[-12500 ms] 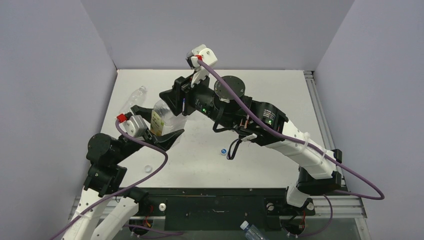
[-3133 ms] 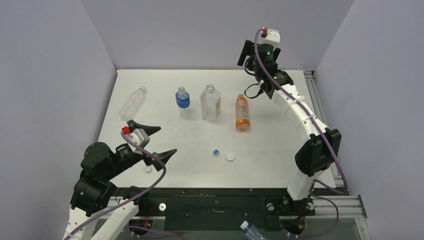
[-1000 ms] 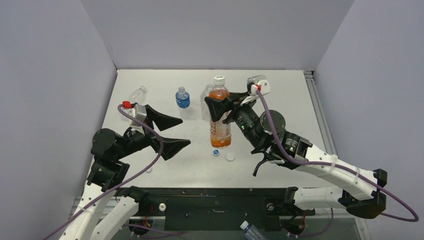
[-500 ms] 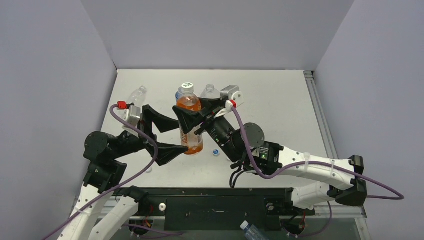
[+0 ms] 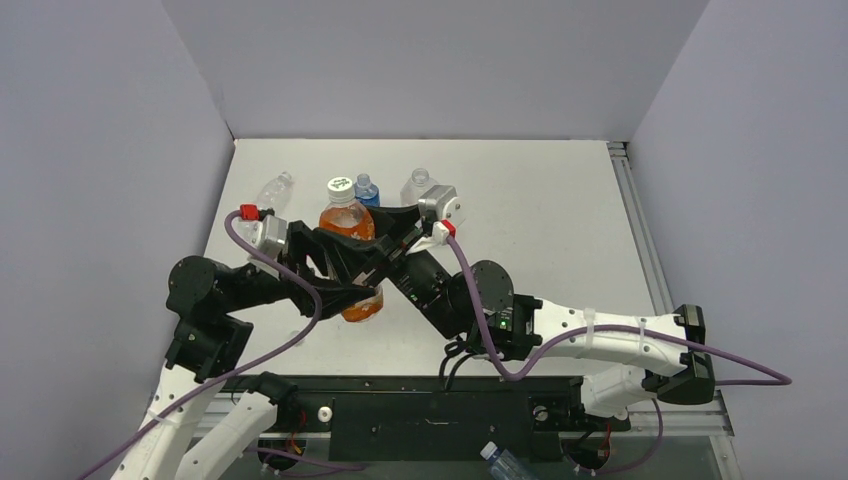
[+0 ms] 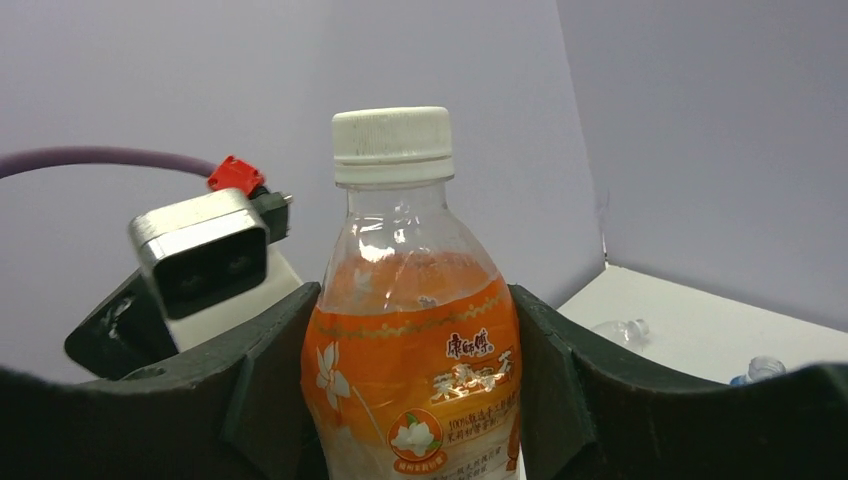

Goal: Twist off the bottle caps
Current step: Unscrew the bottle cap from the plastic bottle.

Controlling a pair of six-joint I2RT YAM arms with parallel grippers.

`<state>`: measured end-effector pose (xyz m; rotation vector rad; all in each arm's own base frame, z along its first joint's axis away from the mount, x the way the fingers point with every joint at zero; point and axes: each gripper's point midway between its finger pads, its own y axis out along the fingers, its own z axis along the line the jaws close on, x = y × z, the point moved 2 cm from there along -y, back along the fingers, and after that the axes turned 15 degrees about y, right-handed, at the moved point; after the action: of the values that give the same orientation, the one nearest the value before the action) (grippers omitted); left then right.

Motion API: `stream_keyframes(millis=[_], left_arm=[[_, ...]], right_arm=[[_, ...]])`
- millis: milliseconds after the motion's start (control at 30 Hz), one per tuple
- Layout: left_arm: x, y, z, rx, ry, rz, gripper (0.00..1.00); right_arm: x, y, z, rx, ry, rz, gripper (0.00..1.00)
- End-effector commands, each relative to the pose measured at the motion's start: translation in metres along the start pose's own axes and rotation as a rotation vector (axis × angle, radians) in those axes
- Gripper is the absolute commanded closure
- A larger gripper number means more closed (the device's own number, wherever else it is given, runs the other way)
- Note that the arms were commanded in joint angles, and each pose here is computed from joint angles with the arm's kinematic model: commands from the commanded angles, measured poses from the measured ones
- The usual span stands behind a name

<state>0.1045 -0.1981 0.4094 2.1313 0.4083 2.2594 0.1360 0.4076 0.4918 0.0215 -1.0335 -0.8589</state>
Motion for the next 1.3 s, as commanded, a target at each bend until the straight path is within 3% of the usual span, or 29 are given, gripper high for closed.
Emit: stream_keyframes(millis=[0, 133, 200, 300, 367, 433, 567, 767, 867, 1167, 1267], left_arm=[[0.025, 0.003, -0.013, -0.112, 0.123, -0.017, 0.63], [0.025, 0.003, -0.005, -0.056, 0.158, -0.011, 0.80], [0.023, 0.002, 0.004, 0.001, 0.177, 0.005, 0.92], [0.018, 0.000, 0.013, 0.051, 0.225, 0.033, 0.96], [0.011, -0.003, 0.016, 0.059, 0.288, 0.069, 0.96], [0.000, -0.008, 0.022, 0.064, 0.403, 0.116, 0.96], [-0.020, -0.017, 0.031, 0.102, 0.480, 0.187, 0.97], [-0.025, -0.016, 0.037, 0.118, 0.475, 0.195, 0.98], [-0.024, -0.015, 0.037, 0.112, 0.460, 0.192, 0.98], [-0.023, -0.014, 0.036, 0.120, 0.428, 0.183, 0.99], [-0.023, -0.014, 0.036, 0.121, 0.413, 0.182, 0.99]], right_arm=[[0.020, 0.002, 0.026, 0.107, 0.038, -0.045, 0.90], [0.015, -0.002, 0.032, 0.148, 0.029, -0.014, 0.85], [0.012, -0.006, 0.029, 0.143, 0.023, -0.003, 0.74], [0.021, -0.015, 0.020, 0.105, 0.019, -0.004, 0.35], [0.031, -0.021, 0.012, 0.064, 0.007, 0.011, 0.25], [0.044, -0.026, 0.006, 0.031, 0.000, 0.042, 0.23], [0.085, -0.026, 0.010, 0.056, 0.022, 0.111, 0.21], [0.093, -0.028, 0.026, 0.116, 0.012, 0.222, 0.19], [0.076, -0.022, 0.025, 0.098, -0.013, 0.295, 0.19], [0.050, -0.016, 0.026, 0.117, -0.056, 0.383, 0.31], [0.045, -0.014, 0.024, 0.102, -0.081, 0.397, 0.39]])
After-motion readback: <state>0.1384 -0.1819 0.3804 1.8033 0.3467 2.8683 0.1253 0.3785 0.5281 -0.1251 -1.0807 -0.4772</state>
